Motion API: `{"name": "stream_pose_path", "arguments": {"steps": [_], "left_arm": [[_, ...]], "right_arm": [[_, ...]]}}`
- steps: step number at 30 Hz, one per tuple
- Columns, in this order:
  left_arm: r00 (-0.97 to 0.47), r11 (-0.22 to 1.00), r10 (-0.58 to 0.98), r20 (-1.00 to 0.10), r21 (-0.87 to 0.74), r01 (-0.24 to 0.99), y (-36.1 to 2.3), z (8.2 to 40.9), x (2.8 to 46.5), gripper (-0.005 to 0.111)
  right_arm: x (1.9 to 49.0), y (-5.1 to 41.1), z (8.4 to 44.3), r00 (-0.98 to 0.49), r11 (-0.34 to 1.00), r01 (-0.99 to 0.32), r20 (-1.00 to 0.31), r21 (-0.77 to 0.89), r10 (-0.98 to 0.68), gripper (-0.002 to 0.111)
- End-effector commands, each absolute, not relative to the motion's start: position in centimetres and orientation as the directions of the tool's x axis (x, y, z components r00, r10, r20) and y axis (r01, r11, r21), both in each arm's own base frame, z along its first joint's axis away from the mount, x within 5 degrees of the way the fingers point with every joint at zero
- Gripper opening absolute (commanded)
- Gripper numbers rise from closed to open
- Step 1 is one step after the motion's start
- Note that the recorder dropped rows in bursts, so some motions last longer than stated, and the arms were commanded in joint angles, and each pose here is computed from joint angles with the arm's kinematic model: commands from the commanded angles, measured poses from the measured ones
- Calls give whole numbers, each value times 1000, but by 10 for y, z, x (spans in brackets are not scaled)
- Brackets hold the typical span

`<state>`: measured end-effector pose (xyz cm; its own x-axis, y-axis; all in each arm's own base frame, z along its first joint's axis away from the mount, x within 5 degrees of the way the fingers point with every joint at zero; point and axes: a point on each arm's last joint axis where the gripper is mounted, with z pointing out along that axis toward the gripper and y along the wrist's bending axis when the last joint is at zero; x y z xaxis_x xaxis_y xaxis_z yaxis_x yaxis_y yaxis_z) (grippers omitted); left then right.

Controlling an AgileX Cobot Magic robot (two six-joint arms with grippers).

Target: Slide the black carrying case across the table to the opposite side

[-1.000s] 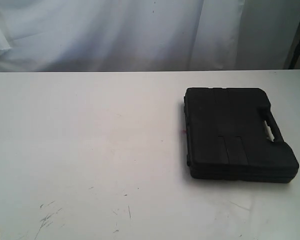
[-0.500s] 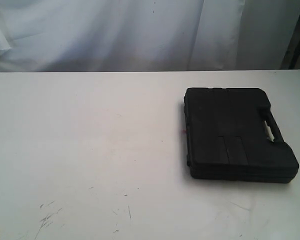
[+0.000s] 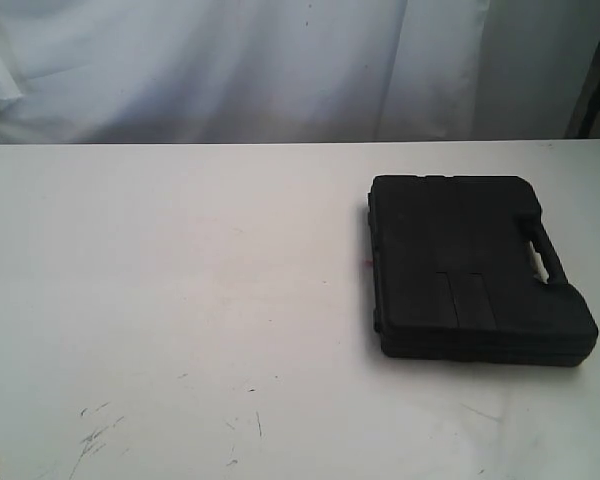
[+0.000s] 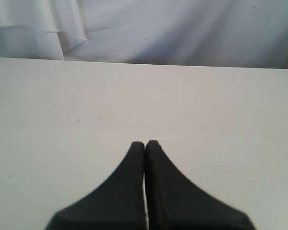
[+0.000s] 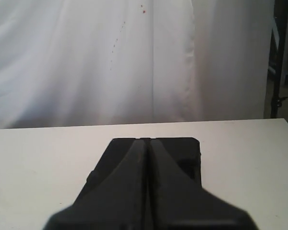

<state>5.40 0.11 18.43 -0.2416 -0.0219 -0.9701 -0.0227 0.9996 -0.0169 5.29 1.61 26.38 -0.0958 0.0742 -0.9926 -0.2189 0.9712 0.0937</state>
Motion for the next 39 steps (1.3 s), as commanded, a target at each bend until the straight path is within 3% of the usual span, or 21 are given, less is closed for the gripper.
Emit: {"name": "stream_pose_path", "arguments": {"steps": [1, 14, 23, 27, 39], "left_arm": [[-227, 1000, -21, -974, -15, -26, 1, 185, 54, 0], [-227, 1000, -21, -974, -15, -26, 1, 185, 54, 0], [-227, 1000, -21, -974, -15, -26, 1, 185, 54, 0], [-227, 1000, -21, -974, -15, -26, 1, 185, 54, 0], [-227, 1000, -21, -974, -15, -26, 1, 185, 54, 0]], "right_arm": [[49, 8, 242, -90, 981, -135, -988, 138, 126, 0], [56, 6, 198, -100, 986, -103, -988, 128, 118, 0], [55, 7, 192, -153, 991, -127, -988, 36, 17, 0], [53, 7, 183, -247, 991, -129, -969, 24, -8, 0], [53, 7, 182, -253, 991, -131, -967, 17, -17, 0]]}}
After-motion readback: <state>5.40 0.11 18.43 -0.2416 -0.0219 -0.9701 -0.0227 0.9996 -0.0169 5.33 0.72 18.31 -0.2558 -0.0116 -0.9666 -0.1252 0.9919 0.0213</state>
